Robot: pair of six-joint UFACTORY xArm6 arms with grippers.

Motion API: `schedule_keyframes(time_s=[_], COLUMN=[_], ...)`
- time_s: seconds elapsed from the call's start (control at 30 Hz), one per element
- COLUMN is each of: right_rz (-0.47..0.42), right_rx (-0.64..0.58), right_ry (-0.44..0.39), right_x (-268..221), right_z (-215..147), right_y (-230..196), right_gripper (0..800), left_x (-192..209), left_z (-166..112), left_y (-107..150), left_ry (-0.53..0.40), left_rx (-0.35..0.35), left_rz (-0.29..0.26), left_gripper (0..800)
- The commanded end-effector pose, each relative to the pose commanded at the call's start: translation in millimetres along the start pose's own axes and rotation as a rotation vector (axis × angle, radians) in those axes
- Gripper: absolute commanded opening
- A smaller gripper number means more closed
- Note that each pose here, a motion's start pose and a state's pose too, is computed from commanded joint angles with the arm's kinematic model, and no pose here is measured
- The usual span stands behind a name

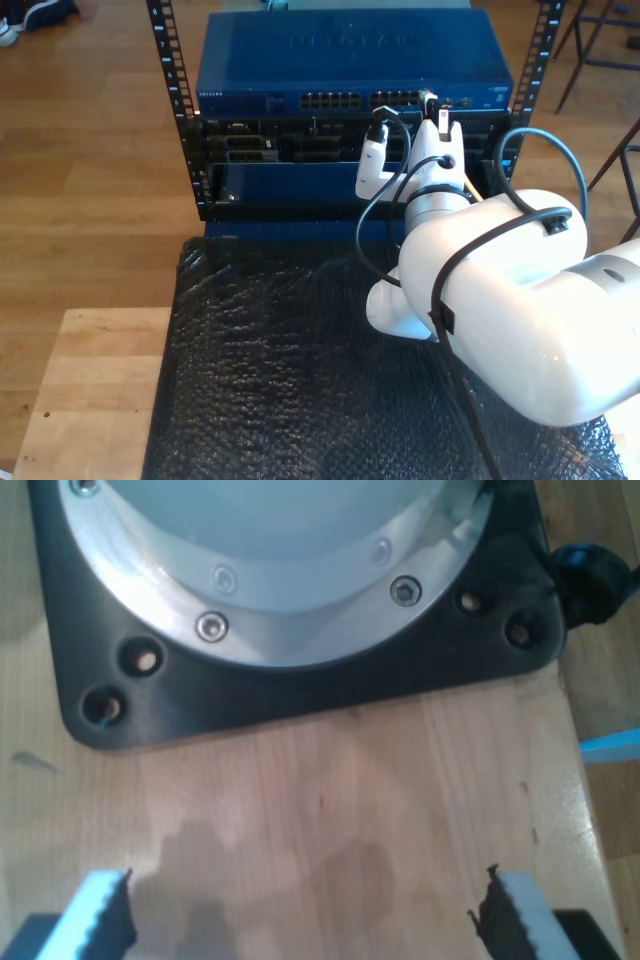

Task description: Grab the cable and plug it in

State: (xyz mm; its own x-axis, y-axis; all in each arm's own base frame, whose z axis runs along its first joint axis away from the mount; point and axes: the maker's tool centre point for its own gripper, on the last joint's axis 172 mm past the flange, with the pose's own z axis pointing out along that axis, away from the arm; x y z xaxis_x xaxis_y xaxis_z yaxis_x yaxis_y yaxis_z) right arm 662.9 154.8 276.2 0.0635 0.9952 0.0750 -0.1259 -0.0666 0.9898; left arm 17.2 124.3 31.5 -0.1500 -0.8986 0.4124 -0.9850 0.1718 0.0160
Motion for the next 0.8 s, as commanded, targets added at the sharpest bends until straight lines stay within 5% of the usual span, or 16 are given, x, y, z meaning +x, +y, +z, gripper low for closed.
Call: schedule_keyframes(time_s=[0.8], right_rz=[0.002], right_rx=[-0.001], right_ry=[0.001], right_x=[3.7], right_z=[8.2], right_y=[-9.9], right_gripper=[0], left_x=[0.0], left_z=[0.0], left_y=[0.0], left_ry=[0.0], left_rx=[0.0], left_rz=[0.0], left_gripper=[800])
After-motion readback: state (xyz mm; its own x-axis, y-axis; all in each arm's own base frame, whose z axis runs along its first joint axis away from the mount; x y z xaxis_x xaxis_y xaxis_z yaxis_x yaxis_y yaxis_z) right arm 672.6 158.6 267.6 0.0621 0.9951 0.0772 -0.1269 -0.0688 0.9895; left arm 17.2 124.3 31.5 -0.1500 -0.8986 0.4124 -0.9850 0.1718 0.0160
